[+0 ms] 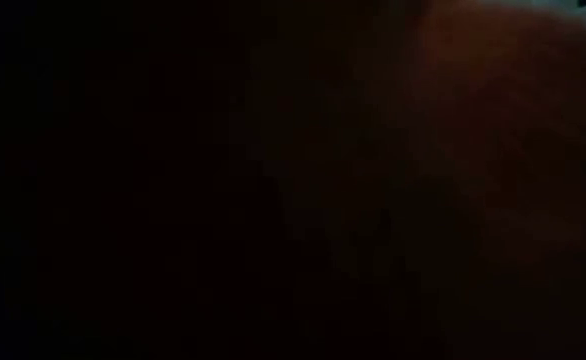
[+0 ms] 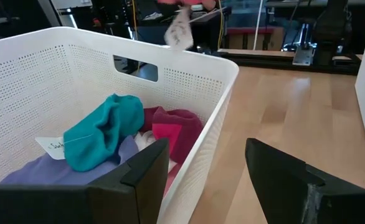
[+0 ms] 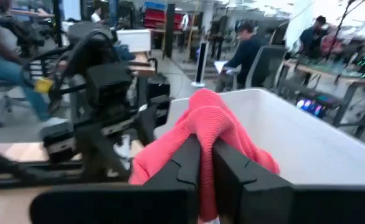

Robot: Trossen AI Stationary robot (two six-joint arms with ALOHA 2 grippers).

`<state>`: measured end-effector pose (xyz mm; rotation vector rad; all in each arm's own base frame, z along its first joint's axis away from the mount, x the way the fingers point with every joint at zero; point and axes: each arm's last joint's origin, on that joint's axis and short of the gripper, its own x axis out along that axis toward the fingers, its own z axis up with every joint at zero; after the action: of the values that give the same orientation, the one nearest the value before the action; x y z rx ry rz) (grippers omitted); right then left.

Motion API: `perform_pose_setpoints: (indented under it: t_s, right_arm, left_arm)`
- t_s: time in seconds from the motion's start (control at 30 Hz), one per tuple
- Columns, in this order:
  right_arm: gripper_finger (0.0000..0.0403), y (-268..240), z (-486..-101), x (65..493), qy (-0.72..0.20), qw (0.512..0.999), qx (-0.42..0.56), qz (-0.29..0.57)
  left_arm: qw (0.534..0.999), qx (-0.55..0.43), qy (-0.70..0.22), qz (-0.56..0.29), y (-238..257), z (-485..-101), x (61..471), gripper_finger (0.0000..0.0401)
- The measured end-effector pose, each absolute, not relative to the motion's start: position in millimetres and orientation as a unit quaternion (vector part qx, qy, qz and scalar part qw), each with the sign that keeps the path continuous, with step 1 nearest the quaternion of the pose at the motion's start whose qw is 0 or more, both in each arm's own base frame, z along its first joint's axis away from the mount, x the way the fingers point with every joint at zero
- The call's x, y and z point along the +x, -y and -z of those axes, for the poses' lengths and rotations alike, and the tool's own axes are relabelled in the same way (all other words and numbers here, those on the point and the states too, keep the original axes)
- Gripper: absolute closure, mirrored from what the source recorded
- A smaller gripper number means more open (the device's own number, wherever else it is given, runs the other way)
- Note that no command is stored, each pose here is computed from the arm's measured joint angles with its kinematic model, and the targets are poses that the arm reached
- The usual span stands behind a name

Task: Sort clothes
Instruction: Put the orange sock into the top white bin

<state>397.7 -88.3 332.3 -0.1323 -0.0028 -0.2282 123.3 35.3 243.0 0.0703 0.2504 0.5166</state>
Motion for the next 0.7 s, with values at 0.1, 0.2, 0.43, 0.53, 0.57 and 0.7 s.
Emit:
perform_pose_setpoints:
  t_s: [0.1,0.2,0.43,0.53,0.57,0.7]
  right_arm:
    - [0.0375,97.6,-335.2,408.3,-0.008,0.99,-0.068,0.124]
    - [0.0375,110.5,-336.0,420.0,-0.037,0.988,-0.065,0.134]
    - [0.0374,136.8,-341.8,440.8,-0.098,0.98,-0.055,0.163]
    - [0.0374,142.1,-337.9,446.2,-0.106,0.979,-0.054,0.167]
    - [0.0372,142.1,-337.3,447.8,-0.106,0.979,-0.054,0.167]
    - [0.0333,140.6,-333.8,449.7,-0.115,0.979,-0.048,0.163]
  left_arm:
    - [0.959,0.035,-0.123,-0.255,-35.3,-243.0,123.3,0.0199]
    - [0.959,0.035,-0.123,-0.255,-35.3,-243.0,123.4,0.0199]
    - [0.959,0.034,-0.123,-0.255,-35.3,-243.0,123.3,0.0199]
    - [0.958,0.034,-0.124,-0.255,-35.3,-242.9,123.3,0.0199]
    - [0.958,0.034,-0.124,-0.255,-35.3,-242.9,123.3,0.0199]
    - [0.958,0.034,-0.124,-0.255,-35.3,-242.8,123.3,0.0199]
